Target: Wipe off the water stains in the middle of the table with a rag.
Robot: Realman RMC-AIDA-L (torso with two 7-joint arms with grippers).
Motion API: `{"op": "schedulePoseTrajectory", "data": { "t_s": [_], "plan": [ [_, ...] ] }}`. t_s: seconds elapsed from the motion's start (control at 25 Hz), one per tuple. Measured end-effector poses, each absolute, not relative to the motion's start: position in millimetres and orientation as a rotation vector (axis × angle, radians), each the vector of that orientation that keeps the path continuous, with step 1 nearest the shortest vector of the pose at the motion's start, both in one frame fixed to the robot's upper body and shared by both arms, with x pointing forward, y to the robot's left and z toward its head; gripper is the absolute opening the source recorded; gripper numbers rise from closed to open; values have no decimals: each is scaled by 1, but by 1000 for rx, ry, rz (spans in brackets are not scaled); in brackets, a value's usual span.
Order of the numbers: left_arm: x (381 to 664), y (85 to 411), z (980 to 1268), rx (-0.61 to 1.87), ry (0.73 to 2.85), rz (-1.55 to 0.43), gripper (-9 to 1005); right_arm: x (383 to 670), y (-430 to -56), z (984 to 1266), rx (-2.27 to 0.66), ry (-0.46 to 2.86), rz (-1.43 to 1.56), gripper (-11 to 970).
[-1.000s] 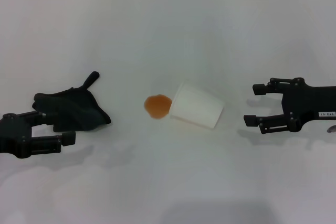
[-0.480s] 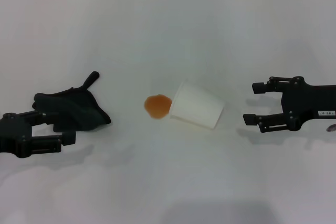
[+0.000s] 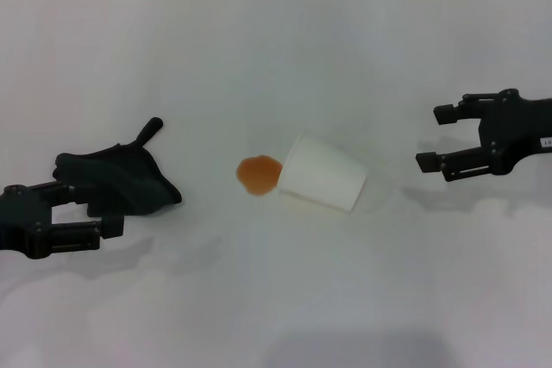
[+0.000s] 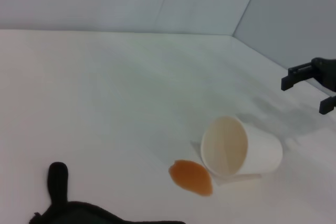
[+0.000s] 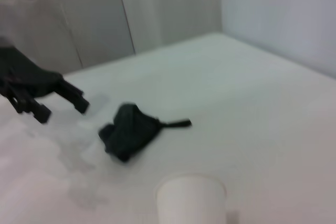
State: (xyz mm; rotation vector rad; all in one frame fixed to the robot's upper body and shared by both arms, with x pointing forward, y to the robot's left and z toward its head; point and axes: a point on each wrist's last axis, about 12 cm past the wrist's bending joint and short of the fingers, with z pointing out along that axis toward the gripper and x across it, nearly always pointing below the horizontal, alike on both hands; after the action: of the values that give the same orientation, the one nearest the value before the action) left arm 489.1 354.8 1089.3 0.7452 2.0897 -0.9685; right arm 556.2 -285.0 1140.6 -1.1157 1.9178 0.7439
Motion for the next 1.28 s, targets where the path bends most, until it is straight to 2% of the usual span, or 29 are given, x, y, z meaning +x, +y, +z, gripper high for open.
{"op": "schedulePoseTrajectory", "data": {
  "t_s": [0.2, 0.4, 0.64, 0.88, 1.28],
  "plan": [
    [489, 357, 1090, 745, 2092, -962, 880, 568, -274, 1163, -1148, 2048, 719, 855],
    [489, 358, 1088, 736, 2092, -933, 879, 578, -262, 1179, -1195, 2042, 737, 855],
    [487, 357, 1082, 725, 2091, -907, 879, 584, -252, 1186, -1213, 2036, 745, 854],
    [494, 353, 1085, 739, 2079, -909, 879, 591, -240, 1193, -1232, 2190, 734, 855],
    [497, 352, 1088, 745, 2070, -908, 880, 597, -189, 1193, -1419, 2252, 657, 855]
  ]
}}
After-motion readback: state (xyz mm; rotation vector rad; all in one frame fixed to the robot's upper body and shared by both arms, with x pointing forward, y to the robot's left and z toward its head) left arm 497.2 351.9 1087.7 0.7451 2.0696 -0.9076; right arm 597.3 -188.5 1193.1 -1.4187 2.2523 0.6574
